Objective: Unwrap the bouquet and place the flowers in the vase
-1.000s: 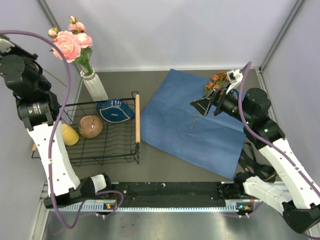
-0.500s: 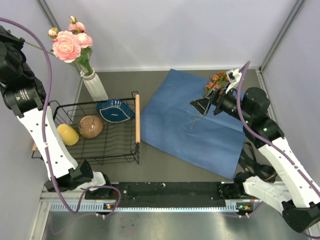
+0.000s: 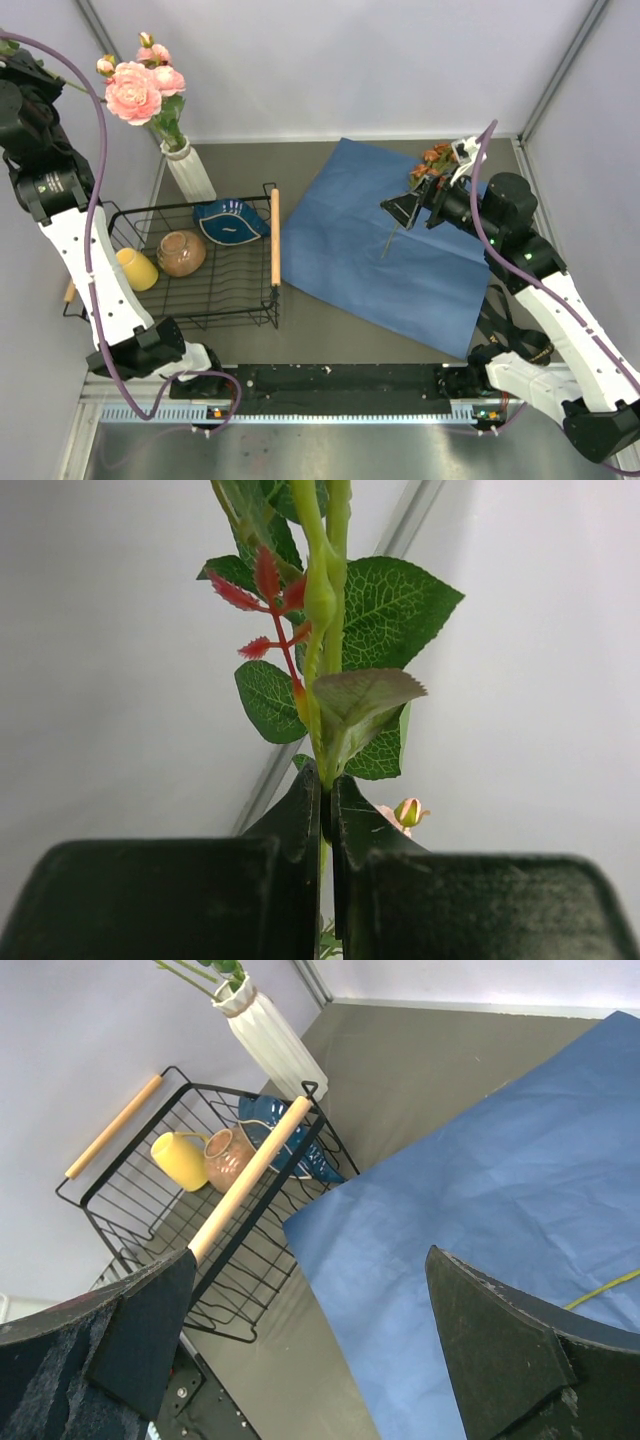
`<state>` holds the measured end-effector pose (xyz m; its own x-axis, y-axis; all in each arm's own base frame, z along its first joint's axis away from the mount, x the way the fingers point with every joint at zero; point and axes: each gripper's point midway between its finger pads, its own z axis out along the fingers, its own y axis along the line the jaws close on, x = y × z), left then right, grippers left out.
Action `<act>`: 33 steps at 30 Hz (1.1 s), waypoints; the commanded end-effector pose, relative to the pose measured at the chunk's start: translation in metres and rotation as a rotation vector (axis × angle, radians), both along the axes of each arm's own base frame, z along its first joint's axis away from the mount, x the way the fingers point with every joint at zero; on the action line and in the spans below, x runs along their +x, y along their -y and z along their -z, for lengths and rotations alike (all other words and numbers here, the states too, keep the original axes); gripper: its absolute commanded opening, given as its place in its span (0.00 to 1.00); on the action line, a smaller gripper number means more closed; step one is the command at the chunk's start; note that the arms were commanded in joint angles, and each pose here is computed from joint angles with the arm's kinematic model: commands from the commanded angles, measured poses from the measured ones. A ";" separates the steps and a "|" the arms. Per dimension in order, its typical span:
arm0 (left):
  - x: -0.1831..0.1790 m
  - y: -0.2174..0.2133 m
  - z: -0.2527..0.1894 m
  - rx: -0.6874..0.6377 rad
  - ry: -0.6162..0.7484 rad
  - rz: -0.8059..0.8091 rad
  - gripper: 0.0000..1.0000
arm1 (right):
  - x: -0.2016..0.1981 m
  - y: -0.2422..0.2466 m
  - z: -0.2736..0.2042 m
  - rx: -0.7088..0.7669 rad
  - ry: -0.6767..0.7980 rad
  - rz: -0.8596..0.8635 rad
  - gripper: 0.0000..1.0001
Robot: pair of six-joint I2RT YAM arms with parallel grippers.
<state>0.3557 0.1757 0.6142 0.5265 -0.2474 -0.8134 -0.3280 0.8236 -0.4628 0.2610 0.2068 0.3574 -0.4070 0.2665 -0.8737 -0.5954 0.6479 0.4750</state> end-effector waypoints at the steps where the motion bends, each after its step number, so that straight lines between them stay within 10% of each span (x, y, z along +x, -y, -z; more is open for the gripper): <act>1: 0.007 0.005 -0.003 0.037 0.050 0.045 0.00 | 0.003 0.002 -0.007 0.014 0.022 0.008 0.99; 33: 0.082 0.017 0.107 0.011 -0.139 0.131 0.00 | 0.007 0.003 0.003 0.014 -0.006 0.010 0.99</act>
<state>0.4342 0.1633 0.4999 0.3415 -0.3478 -0.8731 -0.2851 0.8469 -0.4489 0.2651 0.2061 0.3495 -0.4313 0.2682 -0.8614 -0.5792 0.6497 0.4923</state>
